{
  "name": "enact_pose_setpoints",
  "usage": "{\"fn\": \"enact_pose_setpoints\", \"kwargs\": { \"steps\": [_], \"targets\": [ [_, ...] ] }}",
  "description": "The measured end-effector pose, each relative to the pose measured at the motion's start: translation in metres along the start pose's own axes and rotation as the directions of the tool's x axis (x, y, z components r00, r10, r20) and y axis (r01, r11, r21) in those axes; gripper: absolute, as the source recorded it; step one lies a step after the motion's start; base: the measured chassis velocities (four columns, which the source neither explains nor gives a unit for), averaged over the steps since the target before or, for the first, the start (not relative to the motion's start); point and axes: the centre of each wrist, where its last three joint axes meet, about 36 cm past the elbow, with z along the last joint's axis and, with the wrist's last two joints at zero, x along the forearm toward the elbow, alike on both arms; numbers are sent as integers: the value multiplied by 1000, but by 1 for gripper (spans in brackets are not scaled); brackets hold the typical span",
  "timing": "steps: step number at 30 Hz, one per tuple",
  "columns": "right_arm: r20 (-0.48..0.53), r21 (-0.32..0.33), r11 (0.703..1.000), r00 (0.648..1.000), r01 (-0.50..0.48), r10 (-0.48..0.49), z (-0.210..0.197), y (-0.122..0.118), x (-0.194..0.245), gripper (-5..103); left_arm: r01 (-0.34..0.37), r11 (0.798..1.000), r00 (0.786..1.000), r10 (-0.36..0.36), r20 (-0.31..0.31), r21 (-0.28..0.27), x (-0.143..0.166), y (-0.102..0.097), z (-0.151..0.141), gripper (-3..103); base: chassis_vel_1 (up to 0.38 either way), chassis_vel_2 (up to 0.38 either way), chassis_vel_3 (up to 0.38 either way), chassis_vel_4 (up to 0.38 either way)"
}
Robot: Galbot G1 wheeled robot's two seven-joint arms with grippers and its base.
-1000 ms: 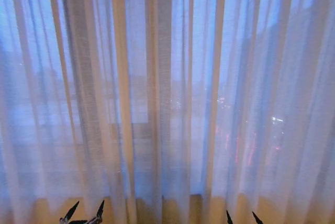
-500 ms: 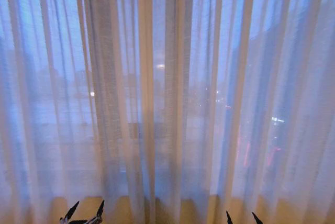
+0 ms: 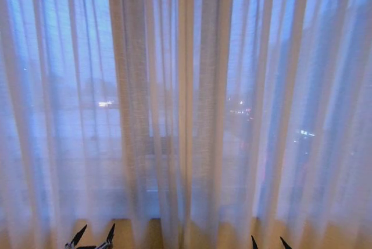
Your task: Open the curtains by pulling them apart, changing their state from closed to fully open.
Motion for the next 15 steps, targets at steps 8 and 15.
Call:
{"fn": "enact_pose_setpoints", "kwargs": {
  "steps": [8,15],
  "targets": [
    [8,-1,1000,1000,7,-7,1,0,1,100,-2,1000,1000,2,2,1,0,-1,0,100,156,157,-165,-165],
    [20,16,999,999,35,-35,5,-4,1,100,0,1000,1000,0,7,-3,1,0,-1,100,71,74,-70,-75]
  ]
}}
